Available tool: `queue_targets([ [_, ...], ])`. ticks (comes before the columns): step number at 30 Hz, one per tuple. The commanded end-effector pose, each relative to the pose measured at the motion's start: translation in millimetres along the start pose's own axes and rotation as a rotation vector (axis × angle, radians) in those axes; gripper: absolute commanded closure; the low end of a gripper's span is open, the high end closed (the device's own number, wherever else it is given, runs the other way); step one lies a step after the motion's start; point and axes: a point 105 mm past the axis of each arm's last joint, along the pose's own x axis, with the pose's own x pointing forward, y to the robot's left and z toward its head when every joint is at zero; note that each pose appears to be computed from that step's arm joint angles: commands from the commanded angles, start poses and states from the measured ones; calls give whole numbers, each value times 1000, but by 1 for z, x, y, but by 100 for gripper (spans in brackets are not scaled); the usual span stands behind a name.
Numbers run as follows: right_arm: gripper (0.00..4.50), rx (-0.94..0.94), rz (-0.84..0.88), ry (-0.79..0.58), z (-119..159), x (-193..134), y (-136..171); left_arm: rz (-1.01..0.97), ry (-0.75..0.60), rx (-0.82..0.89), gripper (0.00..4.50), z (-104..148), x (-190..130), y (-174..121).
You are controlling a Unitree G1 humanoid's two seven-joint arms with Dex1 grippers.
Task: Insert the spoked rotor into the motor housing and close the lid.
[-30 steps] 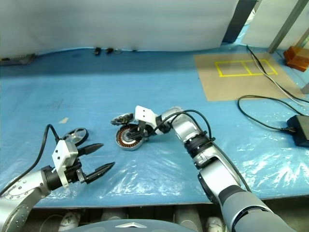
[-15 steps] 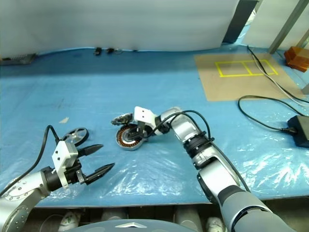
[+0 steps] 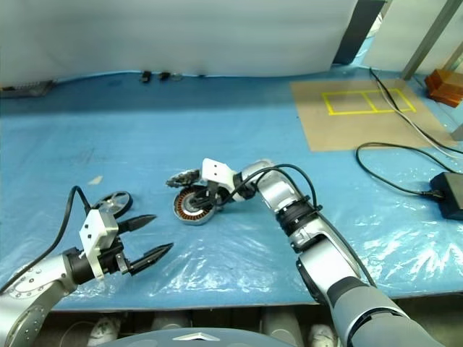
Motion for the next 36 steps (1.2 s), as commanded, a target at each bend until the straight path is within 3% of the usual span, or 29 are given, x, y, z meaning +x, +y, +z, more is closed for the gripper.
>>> queue_targets([
  [1,377,-63,7,-22,17,1,-2,-7,-23,28,0,8,0,-2],
  [32,377,-48,-12,34,-3,-6,-6,-14,-21,36,0,7,2,-1],
  [33,306,-48,-12,33,-3,-6,-6,-13,-21,36,0,7,2,-1],
  [36,214,-48,-8,28,0,-5,-5,-13,-24,34,0,7,3,-1],
])
